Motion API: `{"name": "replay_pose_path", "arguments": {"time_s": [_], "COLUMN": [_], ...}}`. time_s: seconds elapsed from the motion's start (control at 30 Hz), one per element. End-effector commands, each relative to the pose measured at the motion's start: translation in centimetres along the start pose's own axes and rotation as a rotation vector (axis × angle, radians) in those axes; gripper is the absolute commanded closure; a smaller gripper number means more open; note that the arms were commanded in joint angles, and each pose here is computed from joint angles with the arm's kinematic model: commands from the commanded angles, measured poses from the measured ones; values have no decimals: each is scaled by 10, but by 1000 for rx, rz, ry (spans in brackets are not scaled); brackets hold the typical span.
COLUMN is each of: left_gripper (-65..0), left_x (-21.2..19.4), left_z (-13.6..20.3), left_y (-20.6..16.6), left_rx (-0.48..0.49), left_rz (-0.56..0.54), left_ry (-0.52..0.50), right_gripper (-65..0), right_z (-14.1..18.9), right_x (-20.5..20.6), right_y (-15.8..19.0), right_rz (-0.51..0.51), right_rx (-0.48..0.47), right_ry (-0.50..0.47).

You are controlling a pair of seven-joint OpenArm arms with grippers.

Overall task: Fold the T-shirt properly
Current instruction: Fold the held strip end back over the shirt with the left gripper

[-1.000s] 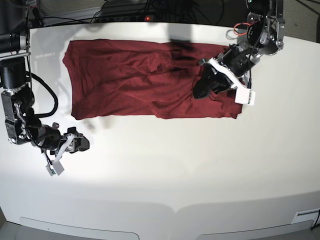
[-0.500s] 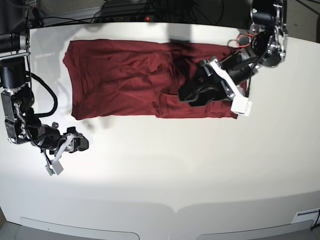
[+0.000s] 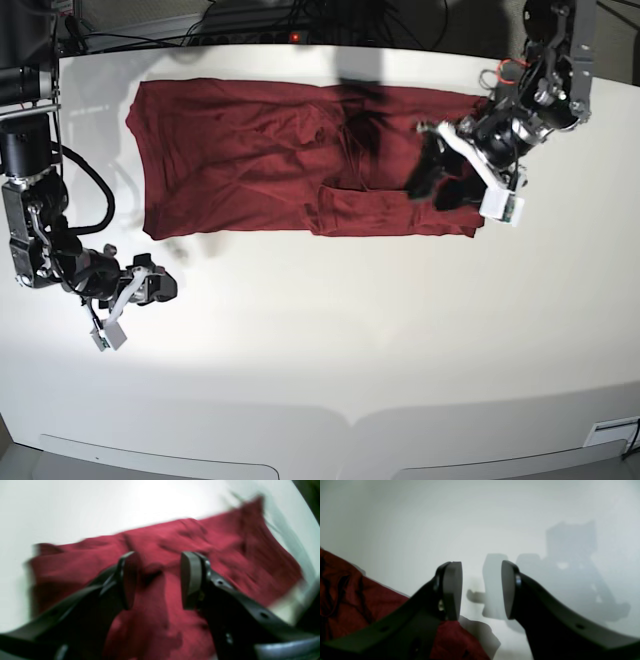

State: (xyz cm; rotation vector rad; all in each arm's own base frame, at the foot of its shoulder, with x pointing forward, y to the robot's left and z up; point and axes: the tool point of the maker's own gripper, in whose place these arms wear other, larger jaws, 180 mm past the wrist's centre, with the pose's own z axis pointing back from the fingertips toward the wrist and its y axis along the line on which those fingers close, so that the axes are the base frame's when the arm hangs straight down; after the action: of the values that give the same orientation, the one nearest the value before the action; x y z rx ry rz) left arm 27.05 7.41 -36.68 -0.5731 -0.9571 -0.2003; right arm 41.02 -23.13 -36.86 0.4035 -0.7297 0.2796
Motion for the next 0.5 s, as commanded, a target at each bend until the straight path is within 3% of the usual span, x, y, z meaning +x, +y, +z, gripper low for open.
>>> {"name": "replay_pose_path", "arguments": {"time_s": [0.0, 0.1, 0.17, 0.47], "left_gripper": [-270, -270, -270, -266], "left_x": [13, 0, -6, -9], "left_z": [0, -4, -7, -12], "left_y": [2, 16, 17, 30], "left_rx": [18, 122, 141, 295], "left_rz": [-15, 36, 35, -41], "left_ry": [-36, 32, 56, 60], "right_gripper": [-261, -261, -261, -261], "right_z": [9, 9, 9, 10], "right_x": [26, 27, 27, 26], "right_y": [-3, -3, -3, -4], "right_rz": [17, 17, 17, 18], "right_rx": [-2, -2, -2, -4], "right_ry": [-66, -68, -68, -66]}}
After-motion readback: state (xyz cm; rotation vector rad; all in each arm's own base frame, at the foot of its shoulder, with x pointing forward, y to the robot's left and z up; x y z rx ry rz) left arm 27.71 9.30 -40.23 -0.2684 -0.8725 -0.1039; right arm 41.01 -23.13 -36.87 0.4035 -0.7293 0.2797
